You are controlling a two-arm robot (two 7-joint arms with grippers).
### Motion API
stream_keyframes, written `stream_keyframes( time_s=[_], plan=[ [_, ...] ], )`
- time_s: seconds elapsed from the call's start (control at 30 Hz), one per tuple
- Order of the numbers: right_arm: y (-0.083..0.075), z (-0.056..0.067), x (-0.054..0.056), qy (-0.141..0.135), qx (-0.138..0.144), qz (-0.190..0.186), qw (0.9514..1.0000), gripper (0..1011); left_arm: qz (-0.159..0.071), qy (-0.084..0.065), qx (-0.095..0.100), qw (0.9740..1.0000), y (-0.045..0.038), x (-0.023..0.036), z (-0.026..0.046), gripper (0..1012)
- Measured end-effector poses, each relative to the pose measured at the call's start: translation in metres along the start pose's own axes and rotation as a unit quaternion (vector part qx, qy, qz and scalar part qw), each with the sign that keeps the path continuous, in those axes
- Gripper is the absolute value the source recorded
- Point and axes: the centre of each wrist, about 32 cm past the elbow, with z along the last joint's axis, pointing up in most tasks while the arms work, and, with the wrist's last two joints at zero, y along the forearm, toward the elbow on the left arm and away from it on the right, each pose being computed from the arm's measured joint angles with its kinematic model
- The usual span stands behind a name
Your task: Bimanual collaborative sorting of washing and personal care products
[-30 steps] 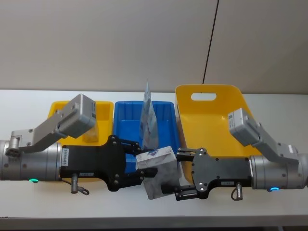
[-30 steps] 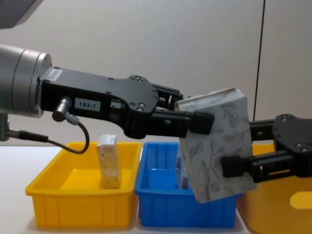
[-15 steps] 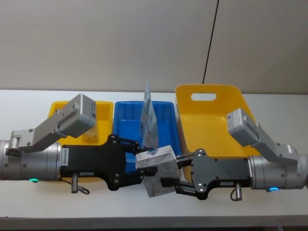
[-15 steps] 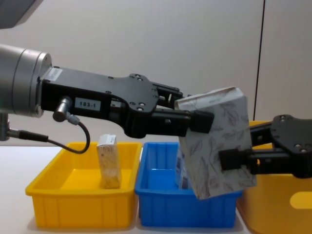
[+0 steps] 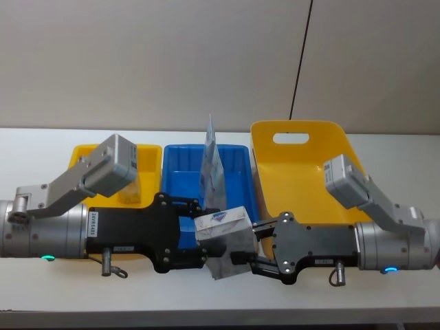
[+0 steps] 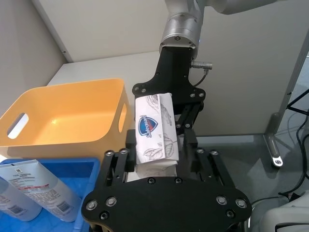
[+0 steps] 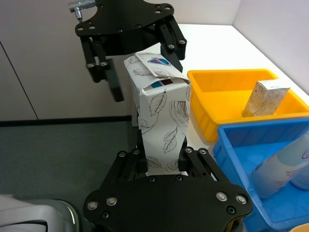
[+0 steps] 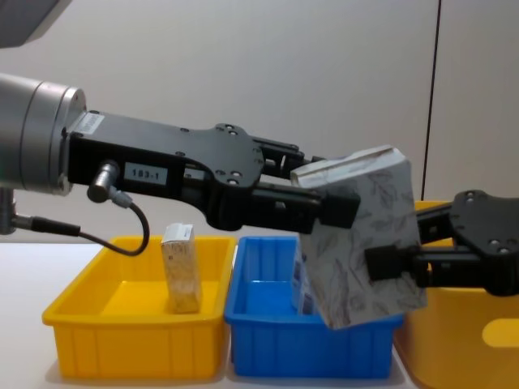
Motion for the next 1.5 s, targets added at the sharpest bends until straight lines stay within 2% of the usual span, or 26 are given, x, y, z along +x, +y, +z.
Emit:
stream_keyframes(
  time_s=[0.3,0.4,0.43,0.53,1.0,1.27,1.5],
  plan=[
    [0.000,0.001,0.000,-0.001,0.001,-0.007,1.0000,292,0.000,0.000,0.000,1.0000,0.0000,0.0000,0.0000,771],
    [0.000,0.000,-0.001,-0.001,0.000,-0.012,0.9999,292,0.000,0.000,0.000,1.0000,0.0000,0.0000,0.0000,896],
    [-0.001,0.000,-0.001,-0.001,0.000,-0.013,0.9999,292,0.000,0.000,0.000,1.0000,0.0000,0.0000,0.0000,896],
    [-0.002,-0.001,-0.002,0.000,-0.001,-0.018,0.9998,292,0.000,0.000,0.000,1.0000,0.0000,0.0000,0.0000,988],
    [-0.020,-0.005,-0.009,0.008,-0.007,-0.041,0.9991,292,0.008,0.002,-0.002,1.0000,0.0009,0.0019,0.0004,1002],
    [-0.036,-0.008,-0.014,0.012,-0.008,-0.070,0.9974,292,0.039,0.010,0.000,0.9992,0.0038,0.0018,0.0020,1001],
    [-0.049,-0.010,-0.019,0.015,-0.005,-0.105,0.9943,292,0.081,0.023,0.005,0.9964,0.0071,-0.0022,0.0031,1001]
  ],
)
